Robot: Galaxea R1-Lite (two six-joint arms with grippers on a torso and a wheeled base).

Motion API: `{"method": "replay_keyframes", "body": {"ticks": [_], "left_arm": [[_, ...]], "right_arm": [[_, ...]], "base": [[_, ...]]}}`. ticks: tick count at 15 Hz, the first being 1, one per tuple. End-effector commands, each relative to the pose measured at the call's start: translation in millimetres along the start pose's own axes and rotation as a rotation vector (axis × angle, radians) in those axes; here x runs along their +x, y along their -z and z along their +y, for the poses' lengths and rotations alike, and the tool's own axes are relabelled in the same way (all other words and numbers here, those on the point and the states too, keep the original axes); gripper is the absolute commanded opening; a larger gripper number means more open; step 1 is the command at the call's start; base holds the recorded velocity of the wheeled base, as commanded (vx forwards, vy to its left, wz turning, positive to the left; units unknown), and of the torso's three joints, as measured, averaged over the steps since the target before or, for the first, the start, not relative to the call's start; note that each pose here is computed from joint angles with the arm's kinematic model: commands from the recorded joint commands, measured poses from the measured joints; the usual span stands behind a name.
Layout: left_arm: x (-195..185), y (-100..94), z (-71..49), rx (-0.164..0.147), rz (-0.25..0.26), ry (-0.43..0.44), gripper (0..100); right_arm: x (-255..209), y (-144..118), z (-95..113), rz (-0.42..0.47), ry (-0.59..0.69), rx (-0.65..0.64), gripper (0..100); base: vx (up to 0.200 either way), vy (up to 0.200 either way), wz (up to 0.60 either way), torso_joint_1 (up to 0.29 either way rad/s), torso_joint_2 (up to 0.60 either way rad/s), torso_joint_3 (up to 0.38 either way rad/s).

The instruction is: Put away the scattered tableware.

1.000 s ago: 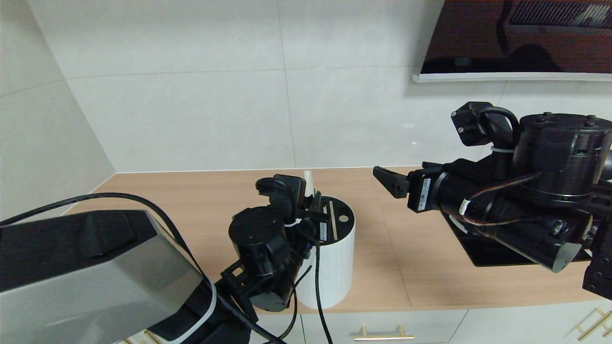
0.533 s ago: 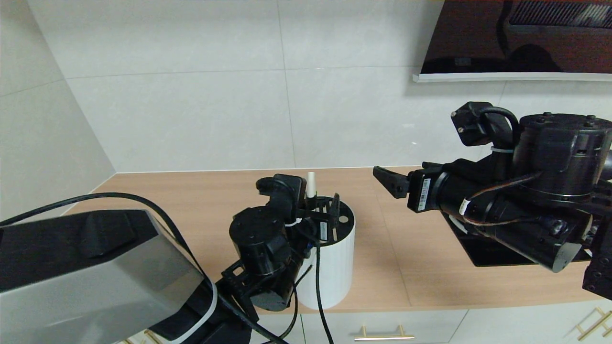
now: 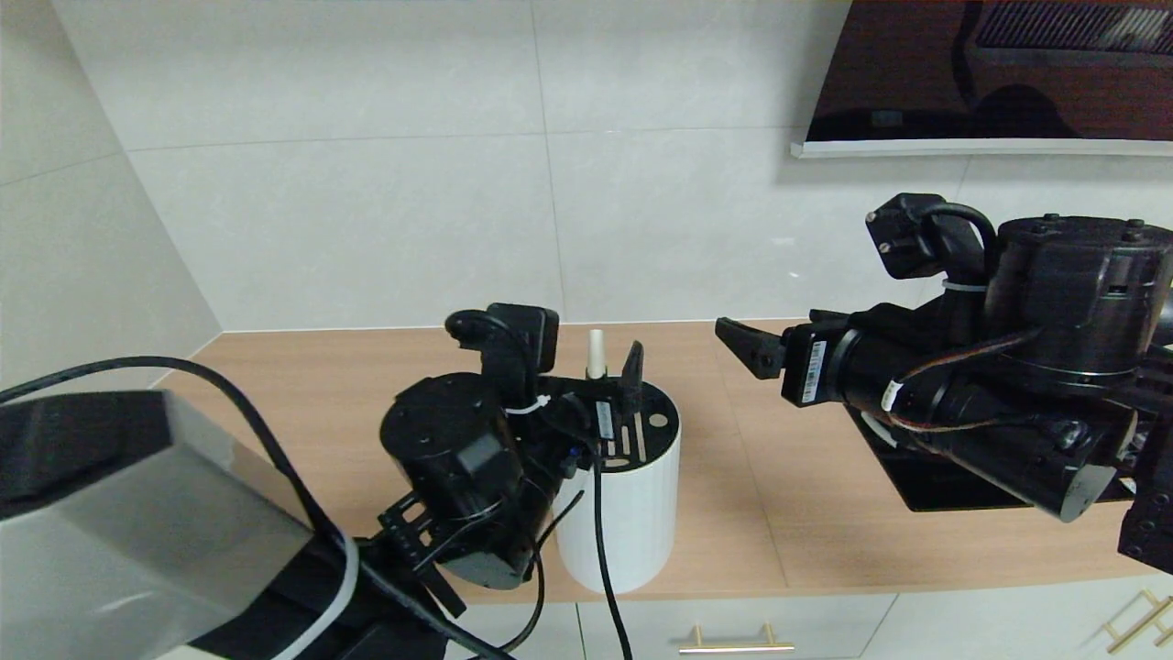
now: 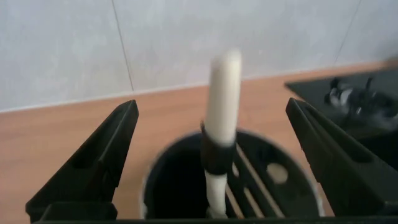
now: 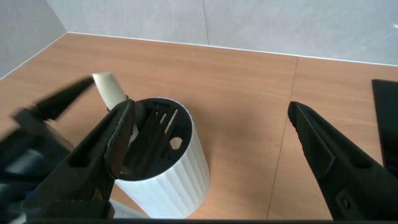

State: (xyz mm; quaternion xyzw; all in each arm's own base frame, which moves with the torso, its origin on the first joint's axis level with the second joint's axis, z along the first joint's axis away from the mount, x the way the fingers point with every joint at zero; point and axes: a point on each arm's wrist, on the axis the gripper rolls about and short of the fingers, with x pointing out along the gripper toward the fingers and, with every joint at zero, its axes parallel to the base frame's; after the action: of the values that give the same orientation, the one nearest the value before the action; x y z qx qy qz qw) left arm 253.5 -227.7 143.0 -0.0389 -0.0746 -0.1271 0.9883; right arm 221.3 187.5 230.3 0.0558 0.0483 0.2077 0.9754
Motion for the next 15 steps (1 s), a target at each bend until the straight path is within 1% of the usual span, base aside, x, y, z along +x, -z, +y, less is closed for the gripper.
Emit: {"method": "replay_keyframes", "body": {"ticks": [1, 3, 4, 5, 6, 7, 8, 9, 10, 11, 12, 13, 14, 15], "left_arm": [[-30, -65.0, 17.8, -0.056, -0.109, 0.049, 100], [-48, -94.7, 27.7, -0.08, -0.159, 0.092, 100], [-54, -102.3, 30.4, -0.088, -0.178, 0.117, 100], [-63, -115.5, 36.4, -0.101, -0.222, 0.168, 100], [-67, -123.4, 41.8, -0.103, -0.249, 0.2, 100], [-71, -128.6, 49.8, -0.097, -0.267, 0.209, 100], [-72, -135.9, 62.3, -0.093, -0.295, 0.166, 100], [-76, -146.0, 79.0, -0.105, -0.336, 0.109, 100], [-83, -155.9, 94.7, -0.13, -0.374, 0.059, 100], [-91, -161.1, 103.8, -0.141, -0.388, 0.032, 100], [-108, -162.9, 119.2, -0.136, -0.367, -0.015, 100], [-126, -160.0, 128.1, -0.117, -0.329, -0.038, 100], [-138, -158.9, 131.5, -0.109, -0.314, -0.04, 100], [-165, -155.4, 135.4, -0.098, -0.277, -0.021, 100]], "right_arm": [[-2, -2, 0, -0.008, -0.001, 0.003, 100], [-2, -4, -3, -0.018, 0.007, 0.006, 100], [-3, -6, -4, -0.022, 0.012, 0.006, 100], [-5, -6, -8, -0.023, 0.023, 0.002, 100], [-8, -7, -13, -0.028, 0.038, -0.018, 100], [-16, -12, -16, -0.052, 0.041, -0.067, 100], [-28, -19, -19, -0.09, 0.043, -0.094, 100], [-45, -32, -25, -0.146, 0.05, -0.098, 100], [-58, -44, -34, -0.195, 0.071, -0.086, 100], [-72, -53, -40, -0.236, 0.087, -0.076, 100], [-97, -54, -48, -0.27, 0.105, -0.068, 100], [-121, -52, -54, -0.301, 0.113, -0.065, 100], [-135, -49, -57, -0.316, 0.112, -0.061, 100], [-162, -43, -63, -0.346, 0.116, -0.058, 100]], "base": [[0.0, 0.0, 0.0, 0.0, 0.0, 0.0], [0.0, 0.0, 0.0, 0.0, 0.0, 0.0], [0.0, 0.0, 0.0, 0.0, 0.0, 0.0], [0.0, 0.0, 0.0, 0.0, 0.0, 0.0], [0.0, 0.0, 0.0, 0.0, 0.0, 0.0], [0.0, 0.0, 0.0, 0.0, 0.0, 0.0], [0.0, 0.0, 0.0, 0.0, 0.0, 0.0], [0.0, 0.0, 0.0, 0.0, 0.0, 0.0], [0.0, 0.0, 0.0, 0.0, 0.0, 0.0], [0.0, 0.0, 0.0, 0.0, 0.0, 0.0], [0.0, 0.0, 0.0, 0.0, 0.0, 0.0], [0.0, 0.0, 0.0, 0.0, 0.0, 0.0], [0.0, 0.0, 0.0, 0.0, 0.0, 0.0], [0.0, 0.0, 0.0, 0.0, 0.0, 0.0]]}}
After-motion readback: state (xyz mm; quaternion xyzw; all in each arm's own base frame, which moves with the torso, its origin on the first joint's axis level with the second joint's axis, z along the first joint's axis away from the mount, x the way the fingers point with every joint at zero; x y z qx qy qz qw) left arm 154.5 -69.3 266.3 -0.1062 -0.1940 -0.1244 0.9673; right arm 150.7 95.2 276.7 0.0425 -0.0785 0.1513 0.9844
